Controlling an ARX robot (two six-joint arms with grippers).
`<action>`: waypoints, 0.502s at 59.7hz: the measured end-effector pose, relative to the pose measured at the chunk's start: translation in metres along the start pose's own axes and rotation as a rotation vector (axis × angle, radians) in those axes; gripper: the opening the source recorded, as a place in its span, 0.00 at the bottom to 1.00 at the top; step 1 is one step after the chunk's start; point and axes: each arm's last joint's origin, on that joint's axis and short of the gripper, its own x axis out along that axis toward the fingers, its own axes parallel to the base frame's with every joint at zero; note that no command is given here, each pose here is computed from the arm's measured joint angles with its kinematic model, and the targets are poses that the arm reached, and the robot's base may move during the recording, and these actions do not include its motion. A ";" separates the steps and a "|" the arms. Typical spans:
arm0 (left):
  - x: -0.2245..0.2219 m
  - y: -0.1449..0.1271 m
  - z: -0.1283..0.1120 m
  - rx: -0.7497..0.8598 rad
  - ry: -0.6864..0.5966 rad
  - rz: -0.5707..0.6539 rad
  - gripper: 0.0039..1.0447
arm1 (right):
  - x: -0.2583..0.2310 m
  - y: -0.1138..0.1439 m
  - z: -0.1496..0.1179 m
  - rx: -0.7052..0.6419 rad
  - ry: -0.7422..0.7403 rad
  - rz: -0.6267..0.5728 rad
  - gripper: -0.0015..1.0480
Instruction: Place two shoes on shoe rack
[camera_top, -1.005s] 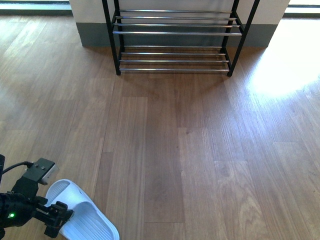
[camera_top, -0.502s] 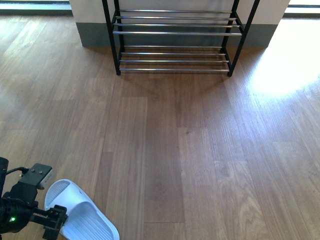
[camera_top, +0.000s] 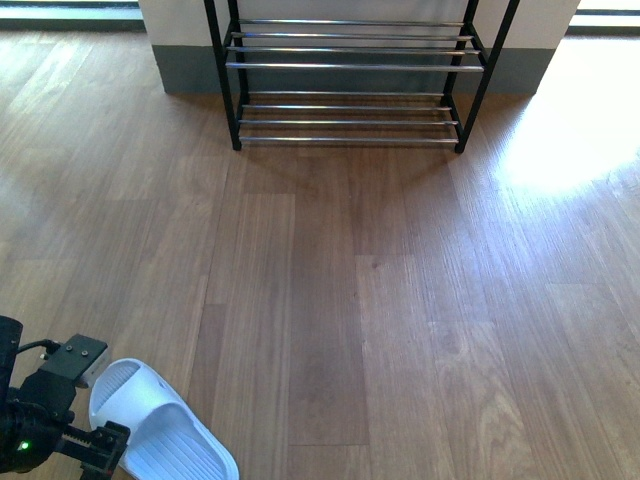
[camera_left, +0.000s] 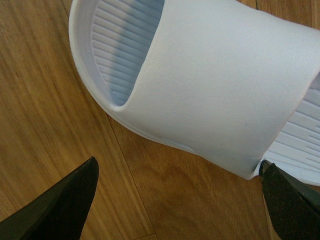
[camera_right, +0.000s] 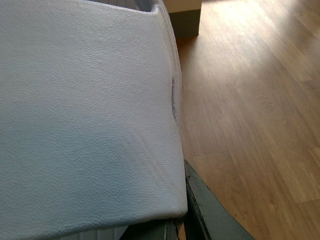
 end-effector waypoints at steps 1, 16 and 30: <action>0.000 0.000 0.000 0.004 0.002 0.001 0.91 | 0.000 0.000 0.000 0.000 0.000 0.000 0.01; 0.000 0.000 0.000 0.035 0.004 0.007 0.91 | 0.000 0.000 0.000 0.000 0.000 0.000 0.01; 0.000 0.001 0.003 0.024 -0.021 0.027 0.91 | 0.000 0.000 0.000 0.000 0.000 0.000 0.01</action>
